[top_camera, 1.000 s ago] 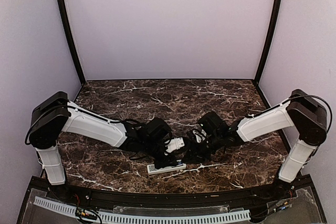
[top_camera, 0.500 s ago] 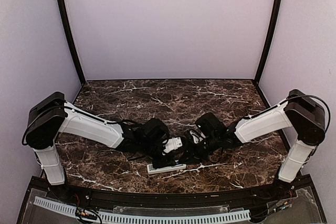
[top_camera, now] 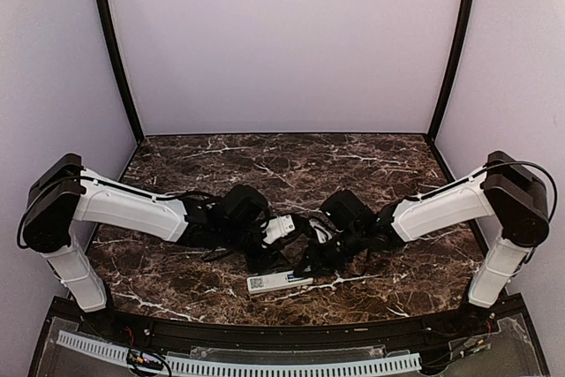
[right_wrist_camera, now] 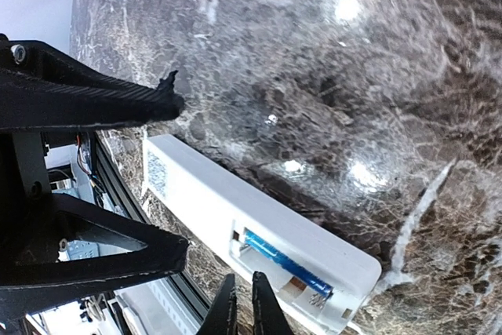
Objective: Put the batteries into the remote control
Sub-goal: Load the battery into the battery compartment, then press the battery in the battery compartment.
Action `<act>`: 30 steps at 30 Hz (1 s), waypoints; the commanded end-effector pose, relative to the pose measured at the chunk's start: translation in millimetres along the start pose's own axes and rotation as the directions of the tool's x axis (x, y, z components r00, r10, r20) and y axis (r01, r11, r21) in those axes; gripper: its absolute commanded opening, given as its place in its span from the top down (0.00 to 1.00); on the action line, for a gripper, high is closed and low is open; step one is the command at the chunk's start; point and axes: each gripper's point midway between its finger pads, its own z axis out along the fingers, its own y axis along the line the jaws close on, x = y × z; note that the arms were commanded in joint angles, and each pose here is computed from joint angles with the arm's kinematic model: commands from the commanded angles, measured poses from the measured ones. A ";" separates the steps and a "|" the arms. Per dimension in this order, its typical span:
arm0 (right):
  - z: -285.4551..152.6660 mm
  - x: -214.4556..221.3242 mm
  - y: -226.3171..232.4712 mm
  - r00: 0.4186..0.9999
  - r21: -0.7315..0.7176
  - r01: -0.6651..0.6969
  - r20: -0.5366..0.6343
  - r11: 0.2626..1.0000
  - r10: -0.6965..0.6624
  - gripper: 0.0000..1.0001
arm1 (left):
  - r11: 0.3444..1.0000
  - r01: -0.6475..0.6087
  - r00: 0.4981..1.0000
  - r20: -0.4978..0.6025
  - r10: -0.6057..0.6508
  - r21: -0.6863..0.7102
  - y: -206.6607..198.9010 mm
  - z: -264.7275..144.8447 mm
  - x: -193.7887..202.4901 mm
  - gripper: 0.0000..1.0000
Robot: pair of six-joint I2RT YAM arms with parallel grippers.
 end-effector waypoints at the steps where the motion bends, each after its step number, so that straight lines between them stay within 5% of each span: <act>1: -21.3 -20.7 23.5 0.991 -0.022 0.119 0.065 0.993 -0.118 0.92 | 0.999 0.033 0.999 0.009 -0.033 -0.015 2.1 -21.2 0.7 0.53; 4: -38.0 -36.5 35.6 0.966 0.004 0.244 0.085 0.970 -0.243 0.83 | 0.992 0.088 0.995 0.055 -0.083 -0.090 19.3 -41.8 -9.1 0.51; 9: -61.6 -61.0 41.0 0.843 0.112 0.533 0.013 0.838 -0.538 0.48 | 0.922 0.293 0.945 0.226 -0.238 -0.252 65.8 -103.6 -19.2 0.29; 14: -66.7 -62.4 43.4 0.548 0.105 0.836 -0.118 0.538 -0.828 0.36 | 0.835 0.412 0.892 0.351 -0.286 -0.366 88.4 -153.0 -8.2 0.14; 18: -58.9 -41.4 43.5 0.261 -0.040 0.962 -0.157 0.270 -0.952 0.34 | 0.790 0.441 0.877 0.394 -0.276 -0.426 96.6 -174.9 3.6 0.11; 20: -52.2 -34.3 38.8 0.170 -0.083 0.979 -0.195 0.189 -0.966 0.34 | 0.783 0.434 0.880 0.396 -0.263 -0.445 98.1 -179.4 5.7 0.10; 23: -40.1 -30.9 24.7 0.117 -0.122 0.980 -0.275 0.155 -0.954 0.36 | 0.776 0.427 0.886 0.388 -0.255 -0.464 101.2 -180.9 5.1 0.10; 30: -20.0 -26.4 14.2 0.115 -0.167 0.971 -0.311 0.173 -0.943 0.49 | 0.778 0.415 0.894 0.370 -0.254 -0.470 102.9 -176.9 4.2 0.10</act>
